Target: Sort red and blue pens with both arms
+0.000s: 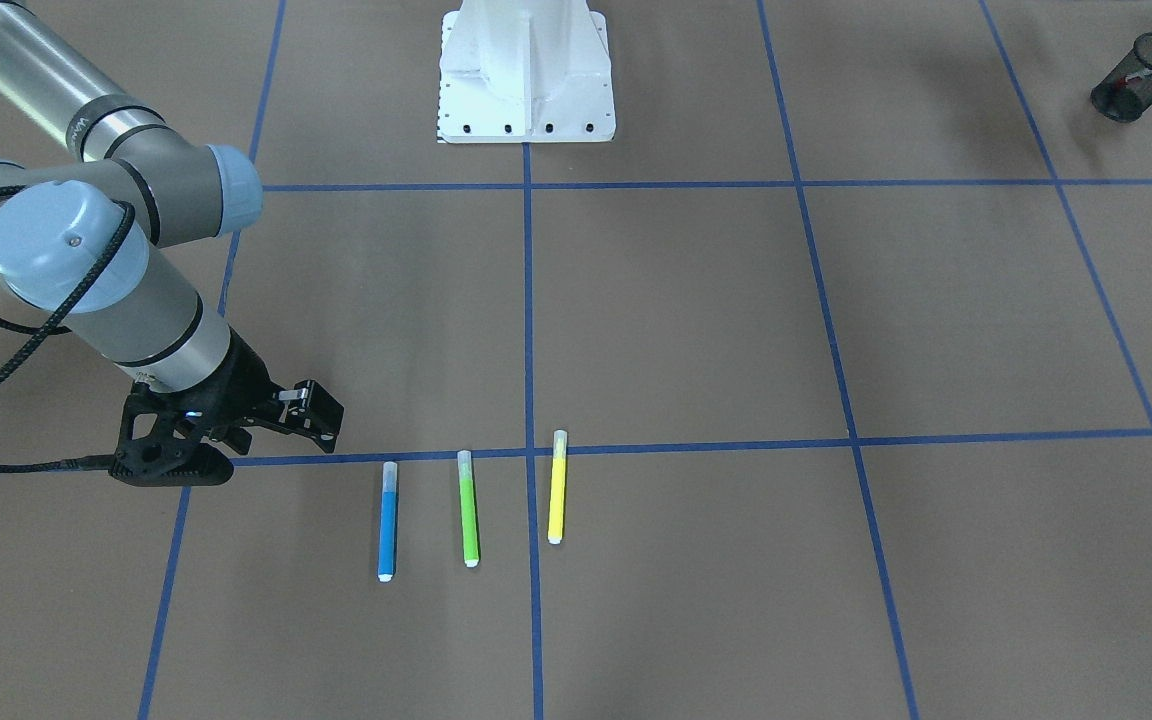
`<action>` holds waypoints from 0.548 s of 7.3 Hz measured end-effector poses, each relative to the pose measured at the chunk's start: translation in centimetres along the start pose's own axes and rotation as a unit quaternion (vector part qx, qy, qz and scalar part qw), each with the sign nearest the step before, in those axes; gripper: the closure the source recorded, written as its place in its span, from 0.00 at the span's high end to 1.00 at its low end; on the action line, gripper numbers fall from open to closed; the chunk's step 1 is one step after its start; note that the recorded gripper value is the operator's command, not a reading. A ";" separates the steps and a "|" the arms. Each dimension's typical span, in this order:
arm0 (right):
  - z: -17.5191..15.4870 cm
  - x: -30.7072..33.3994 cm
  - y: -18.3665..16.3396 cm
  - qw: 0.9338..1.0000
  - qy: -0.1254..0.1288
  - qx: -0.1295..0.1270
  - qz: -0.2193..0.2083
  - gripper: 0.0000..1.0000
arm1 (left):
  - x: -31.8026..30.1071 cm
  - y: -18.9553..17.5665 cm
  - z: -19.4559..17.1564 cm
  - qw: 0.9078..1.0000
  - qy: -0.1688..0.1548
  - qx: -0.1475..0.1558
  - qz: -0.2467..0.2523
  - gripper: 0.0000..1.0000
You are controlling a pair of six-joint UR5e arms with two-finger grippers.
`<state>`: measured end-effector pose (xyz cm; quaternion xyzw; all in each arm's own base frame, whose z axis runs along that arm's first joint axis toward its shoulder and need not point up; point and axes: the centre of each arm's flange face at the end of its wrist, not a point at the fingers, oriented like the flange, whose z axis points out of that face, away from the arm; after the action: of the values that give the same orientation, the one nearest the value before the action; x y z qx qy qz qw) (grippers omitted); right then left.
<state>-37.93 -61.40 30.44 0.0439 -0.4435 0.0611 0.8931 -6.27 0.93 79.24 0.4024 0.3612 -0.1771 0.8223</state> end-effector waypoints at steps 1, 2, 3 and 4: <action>0.4 -0.4 -0.5 1.000 0.002 -0.001 0.001 0.94 | -0.3 -4.7 2.6 1.000 0.019 -0.014 -0.008 1.00; 1.1 -0.9 -1.3 1.000 0.007 -0.004 0.005 0.93 | 0.0 -10.5 5.0 0.999 0.030 -0.029 -0.019 1.00; 2.0 -1.6 -2.3 1.000 0.013 -0.009 0.012 0.92 | 1.0 -16.4 6.8 0.998 0.038 -0.045 -0.033 1.00; 3.0 -2.2 -3.2 0.999 0.018 -0.020 0.021 0.89 | 2.1 -21.8 8.4 0.996 0.041 -0.062 -0.048 1.00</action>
<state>-41.11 -65.13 30.44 0.0161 -0.4292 0.0716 0.9002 -13.80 -19.06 69.55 0.3400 0.4236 -0.1768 0.8208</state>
